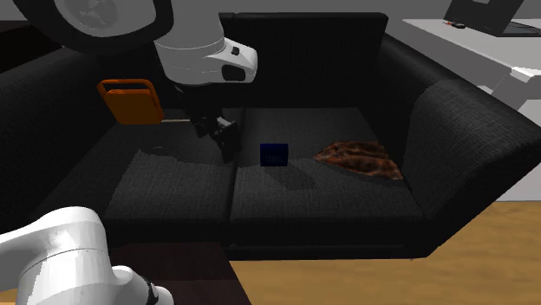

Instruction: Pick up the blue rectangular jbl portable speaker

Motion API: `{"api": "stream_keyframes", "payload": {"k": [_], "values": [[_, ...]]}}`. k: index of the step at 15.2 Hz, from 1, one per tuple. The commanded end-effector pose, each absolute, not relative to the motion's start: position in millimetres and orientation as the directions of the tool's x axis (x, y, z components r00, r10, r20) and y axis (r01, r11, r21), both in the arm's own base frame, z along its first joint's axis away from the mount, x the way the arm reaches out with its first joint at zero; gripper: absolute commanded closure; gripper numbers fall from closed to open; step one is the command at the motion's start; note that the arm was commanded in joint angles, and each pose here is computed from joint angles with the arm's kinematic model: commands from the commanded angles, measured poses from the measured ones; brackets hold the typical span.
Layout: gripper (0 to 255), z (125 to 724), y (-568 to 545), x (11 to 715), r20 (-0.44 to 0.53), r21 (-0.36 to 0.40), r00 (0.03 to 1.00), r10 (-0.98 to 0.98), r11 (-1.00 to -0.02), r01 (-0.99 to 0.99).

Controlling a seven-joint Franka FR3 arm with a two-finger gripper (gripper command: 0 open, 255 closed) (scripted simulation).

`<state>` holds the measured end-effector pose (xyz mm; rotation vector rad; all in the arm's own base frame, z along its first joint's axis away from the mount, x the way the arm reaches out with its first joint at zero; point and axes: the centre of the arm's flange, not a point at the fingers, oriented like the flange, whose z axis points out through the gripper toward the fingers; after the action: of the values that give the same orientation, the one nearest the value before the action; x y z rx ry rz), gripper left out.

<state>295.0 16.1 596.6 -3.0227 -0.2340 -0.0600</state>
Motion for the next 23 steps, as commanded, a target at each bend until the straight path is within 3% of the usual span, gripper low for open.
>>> {"api": "stream_keyframes", "payload": {"k": [1, 23], "values": [[0, 596.6, 16.1, 295.0, 0.048, -0.106, 0.987, 0.151, -0.982, 0.156], [0, 425.6, 158.4, 488.4, 0.010, -0.064, 0.997, -0.077, -0.995, -0.076]]}}
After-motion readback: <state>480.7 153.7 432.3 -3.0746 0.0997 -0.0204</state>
